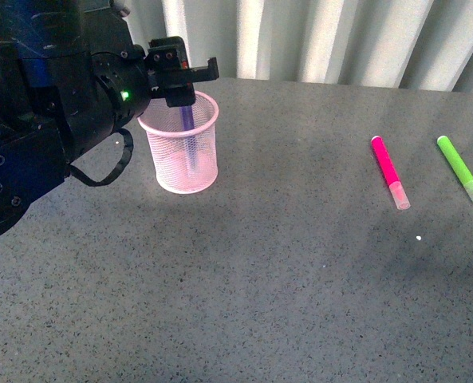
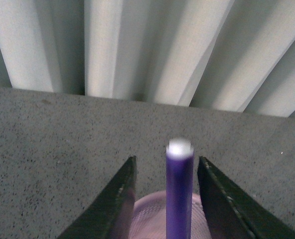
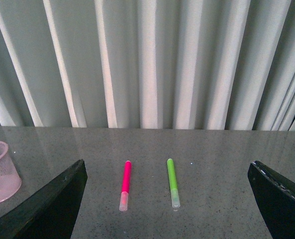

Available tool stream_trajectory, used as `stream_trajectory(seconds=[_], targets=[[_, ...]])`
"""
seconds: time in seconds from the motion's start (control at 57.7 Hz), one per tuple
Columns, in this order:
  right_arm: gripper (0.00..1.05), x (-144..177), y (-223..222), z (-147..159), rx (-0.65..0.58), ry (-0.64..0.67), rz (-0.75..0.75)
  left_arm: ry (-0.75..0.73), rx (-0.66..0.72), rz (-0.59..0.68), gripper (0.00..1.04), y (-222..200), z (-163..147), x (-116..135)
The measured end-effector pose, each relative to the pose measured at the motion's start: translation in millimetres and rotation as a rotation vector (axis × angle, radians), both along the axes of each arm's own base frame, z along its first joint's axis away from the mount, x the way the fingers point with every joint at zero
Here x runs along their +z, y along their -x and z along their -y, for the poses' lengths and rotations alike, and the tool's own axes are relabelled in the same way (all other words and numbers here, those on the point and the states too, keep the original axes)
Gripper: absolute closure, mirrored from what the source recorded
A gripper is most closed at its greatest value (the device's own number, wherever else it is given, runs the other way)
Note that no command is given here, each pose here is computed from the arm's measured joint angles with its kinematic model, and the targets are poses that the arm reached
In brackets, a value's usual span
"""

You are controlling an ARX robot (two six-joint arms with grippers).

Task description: Insert purple and pink pens into pink cup

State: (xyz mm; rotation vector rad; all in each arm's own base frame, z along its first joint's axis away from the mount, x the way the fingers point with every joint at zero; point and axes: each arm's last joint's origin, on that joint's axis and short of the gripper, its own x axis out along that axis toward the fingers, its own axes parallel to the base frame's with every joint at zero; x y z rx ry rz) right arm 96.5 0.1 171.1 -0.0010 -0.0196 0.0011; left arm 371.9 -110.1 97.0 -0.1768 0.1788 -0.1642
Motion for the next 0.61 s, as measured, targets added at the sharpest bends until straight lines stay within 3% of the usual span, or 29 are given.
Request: stream_trajectory(seconds=[0.294, 0.468, 0.606], targets=[[0.07, 0.0, 0.0, 0.0, 0.000, 0.000, 0.000, 0.049, 0.055, -0.036, 0.06, 10.3, -31.0, 44.2], [0.07, 0.0, 0.0, 0.0, 0.000, 0.000, 0.000, -0.053, -0.011, -0.244, 0.07, 44.7, -53.8, 68.6], [0.07, 0.0, 0.0, 0.0, 0.000, 0.000, 0.000, -0.080, -0.018, -0.240, 0.07, 49.9, -56.3, 73.7]])
